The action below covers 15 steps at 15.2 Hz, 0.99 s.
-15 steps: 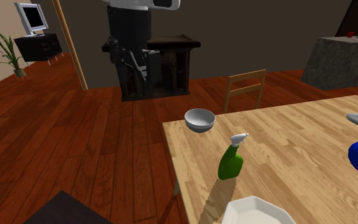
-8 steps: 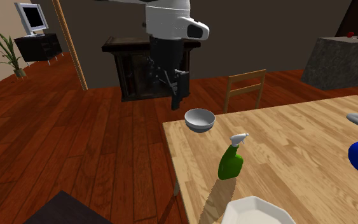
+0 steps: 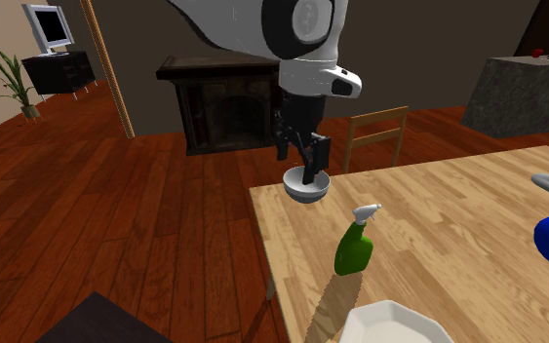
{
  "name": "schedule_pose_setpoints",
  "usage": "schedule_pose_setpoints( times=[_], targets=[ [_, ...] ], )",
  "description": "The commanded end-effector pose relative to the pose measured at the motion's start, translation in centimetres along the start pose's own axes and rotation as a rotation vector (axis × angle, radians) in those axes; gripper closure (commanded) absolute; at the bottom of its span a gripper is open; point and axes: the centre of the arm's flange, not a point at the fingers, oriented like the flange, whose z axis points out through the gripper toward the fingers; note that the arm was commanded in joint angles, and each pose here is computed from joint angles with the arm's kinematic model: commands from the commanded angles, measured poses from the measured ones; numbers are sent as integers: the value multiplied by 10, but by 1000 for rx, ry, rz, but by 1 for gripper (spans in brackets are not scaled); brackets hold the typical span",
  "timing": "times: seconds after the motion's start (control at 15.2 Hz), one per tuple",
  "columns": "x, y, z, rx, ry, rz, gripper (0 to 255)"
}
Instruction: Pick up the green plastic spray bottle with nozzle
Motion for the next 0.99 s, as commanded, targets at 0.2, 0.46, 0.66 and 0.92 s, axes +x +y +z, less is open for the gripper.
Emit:
schedule_pose_setpoints(
  times=[0.2,0.46,0.66,0.92],
  targets=[
    [57,13,34,-12,7,93,0],
    [99,27,60,-21,12,168,0],
    [131,40,79,-27,16,223,0],
    [172,60,104,-36,21,297,0]
  ],
)
